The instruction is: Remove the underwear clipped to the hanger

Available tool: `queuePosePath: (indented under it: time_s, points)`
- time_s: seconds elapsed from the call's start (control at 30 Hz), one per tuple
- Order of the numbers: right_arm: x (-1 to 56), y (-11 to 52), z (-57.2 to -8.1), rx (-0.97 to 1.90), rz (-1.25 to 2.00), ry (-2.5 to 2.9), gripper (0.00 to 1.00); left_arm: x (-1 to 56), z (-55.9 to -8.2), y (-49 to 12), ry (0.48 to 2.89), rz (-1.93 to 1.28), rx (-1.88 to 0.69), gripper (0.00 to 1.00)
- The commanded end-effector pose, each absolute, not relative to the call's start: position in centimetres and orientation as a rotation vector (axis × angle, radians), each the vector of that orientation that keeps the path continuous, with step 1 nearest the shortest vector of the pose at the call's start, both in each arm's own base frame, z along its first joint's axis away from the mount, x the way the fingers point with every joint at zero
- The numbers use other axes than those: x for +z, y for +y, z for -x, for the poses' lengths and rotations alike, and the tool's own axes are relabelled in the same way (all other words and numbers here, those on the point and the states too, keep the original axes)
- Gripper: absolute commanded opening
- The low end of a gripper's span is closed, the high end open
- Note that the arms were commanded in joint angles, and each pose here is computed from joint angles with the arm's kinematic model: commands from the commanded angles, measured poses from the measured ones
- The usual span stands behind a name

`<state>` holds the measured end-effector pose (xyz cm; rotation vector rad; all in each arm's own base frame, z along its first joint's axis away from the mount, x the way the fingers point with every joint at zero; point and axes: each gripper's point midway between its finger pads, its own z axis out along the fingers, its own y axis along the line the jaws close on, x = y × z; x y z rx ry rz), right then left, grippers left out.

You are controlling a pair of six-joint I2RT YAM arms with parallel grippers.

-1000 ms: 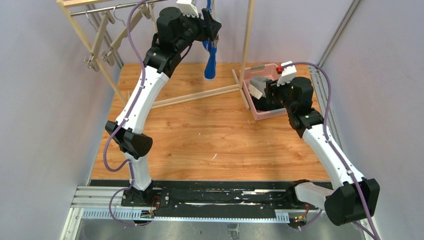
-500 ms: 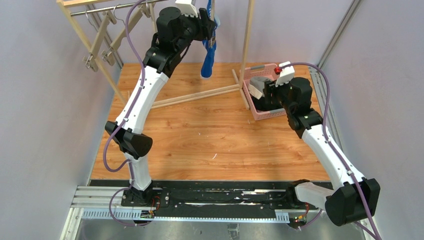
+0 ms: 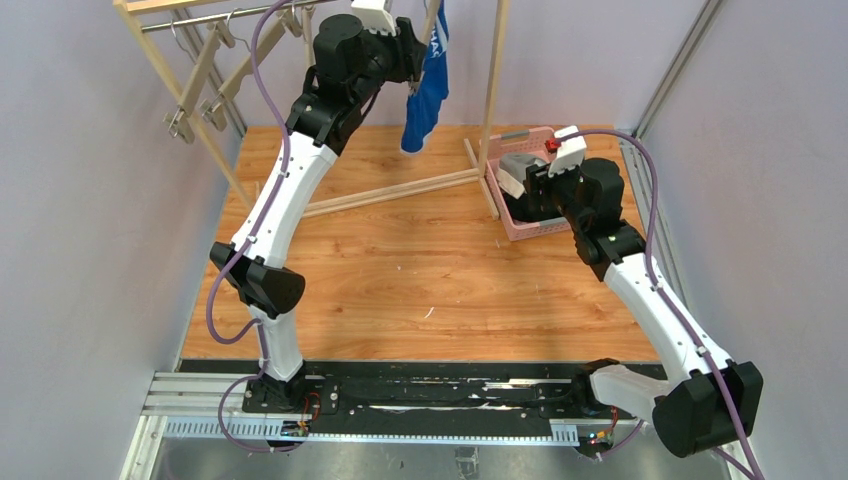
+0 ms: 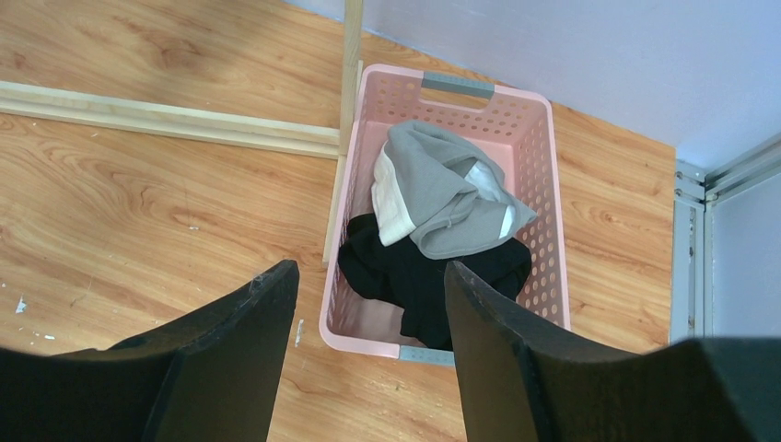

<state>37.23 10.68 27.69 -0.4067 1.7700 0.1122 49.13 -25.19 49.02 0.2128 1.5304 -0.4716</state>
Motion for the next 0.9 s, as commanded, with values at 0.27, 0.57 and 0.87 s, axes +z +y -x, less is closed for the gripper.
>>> queuePosePath:
  time_s: [0.27,0.57,0.87]
  points:
    - [29.2,11.5,-36.9,0.122,0.445,1.698,0.61,48.0,-49.7,-26.0,1.543,-0.238,-0.472,0.48]
    - [29.0,11.5,-37.0,0.118,0.442,1.699,0.61,48.0,-50.1,-26.4,1.537,-0.244,-0.484,0.05]
    - [28.3,11.6,-37.2,0.122,0.443,1.715,0.62,49.8,-49.4,-26.0,1.479,-0.240,-0.488,0.00]
